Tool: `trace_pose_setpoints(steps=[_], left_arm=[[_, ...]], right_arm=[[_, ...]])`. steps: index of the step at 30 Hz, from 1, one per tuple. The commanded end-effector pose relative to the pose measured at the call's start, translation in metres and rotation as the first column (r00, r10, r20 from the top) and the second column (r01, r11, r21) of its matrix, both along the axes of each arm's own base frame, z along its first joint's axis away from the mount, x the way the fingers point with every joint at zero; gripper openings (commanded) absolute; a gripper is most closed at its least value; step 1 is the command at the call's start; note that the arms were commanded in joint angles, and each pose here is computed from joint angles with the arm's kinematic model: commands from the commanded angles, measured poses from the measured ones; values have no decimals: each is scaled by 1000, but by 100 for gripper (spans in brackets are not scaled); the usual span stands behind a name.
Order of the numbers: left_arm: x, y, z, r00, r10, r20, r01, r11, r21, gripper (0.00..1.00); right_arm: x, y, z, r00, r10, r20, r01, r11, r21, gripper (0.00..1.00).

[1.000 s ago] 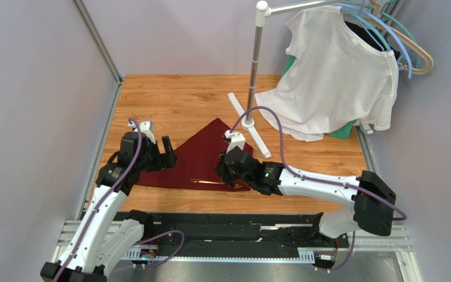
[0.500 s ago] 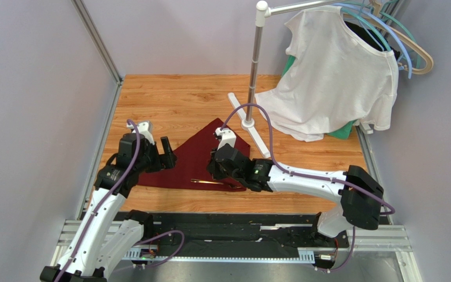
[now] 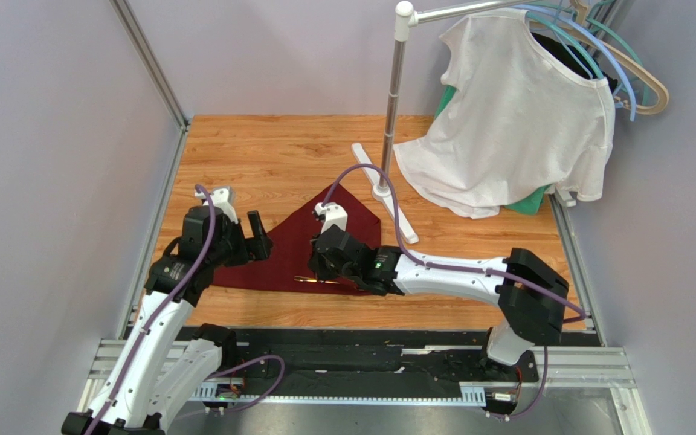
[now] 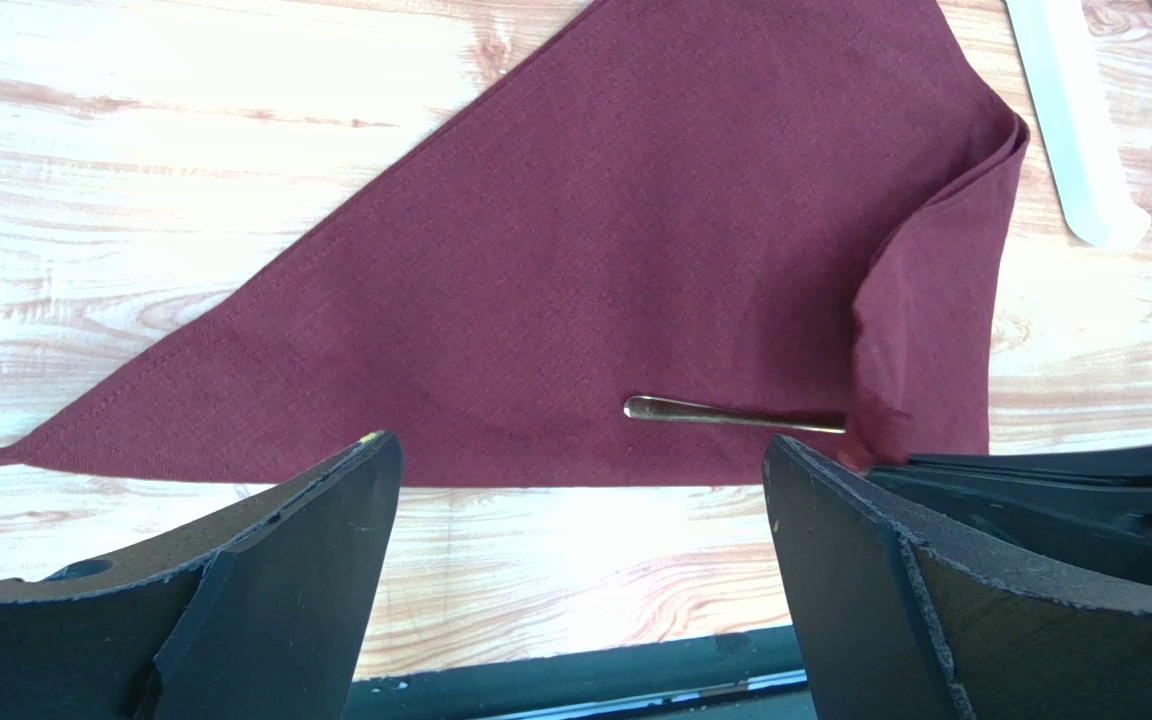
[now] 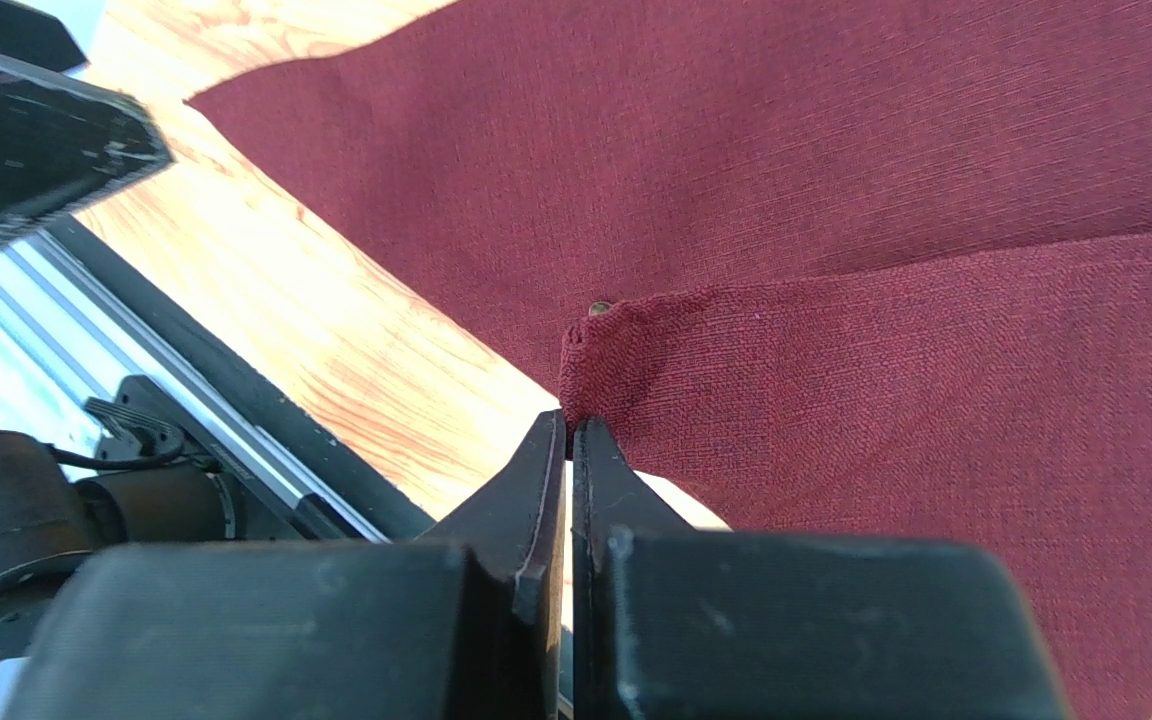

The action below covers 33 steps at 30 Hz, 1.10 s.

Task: Fold the napkin, place the utensils inside, and roll it up
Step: Fold the napkin at the center of the board.

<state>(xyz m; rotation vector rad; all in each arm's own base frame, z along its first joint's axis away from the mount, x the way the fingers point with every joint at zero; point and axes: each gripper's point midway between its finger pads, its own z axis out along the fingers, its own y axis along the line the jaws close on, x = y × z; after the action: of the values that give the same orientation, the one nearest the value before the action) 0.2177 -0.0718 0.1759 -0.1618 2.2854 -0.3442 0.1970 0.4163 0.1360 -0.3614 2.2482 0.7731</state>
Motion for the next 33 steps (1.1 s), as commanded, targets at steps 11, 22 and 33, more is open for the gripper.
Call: trace_pose_setpoints(steps=[11,22,33], left_arm=[[3,3,12,999,4,39,-4,1000,7,99],[4,3,11,999,6,31,-6,1000,9,99],[4,3,10,999,7,31,-8,1000,10,99]], right_arm=[[1,38,-16,997,72,-2,-72,997,25,0],[-2,50,-35,995,86,-43,-85,996,8,0],[-4,60,-54,993,93,-77,-94,995,-13,0]])
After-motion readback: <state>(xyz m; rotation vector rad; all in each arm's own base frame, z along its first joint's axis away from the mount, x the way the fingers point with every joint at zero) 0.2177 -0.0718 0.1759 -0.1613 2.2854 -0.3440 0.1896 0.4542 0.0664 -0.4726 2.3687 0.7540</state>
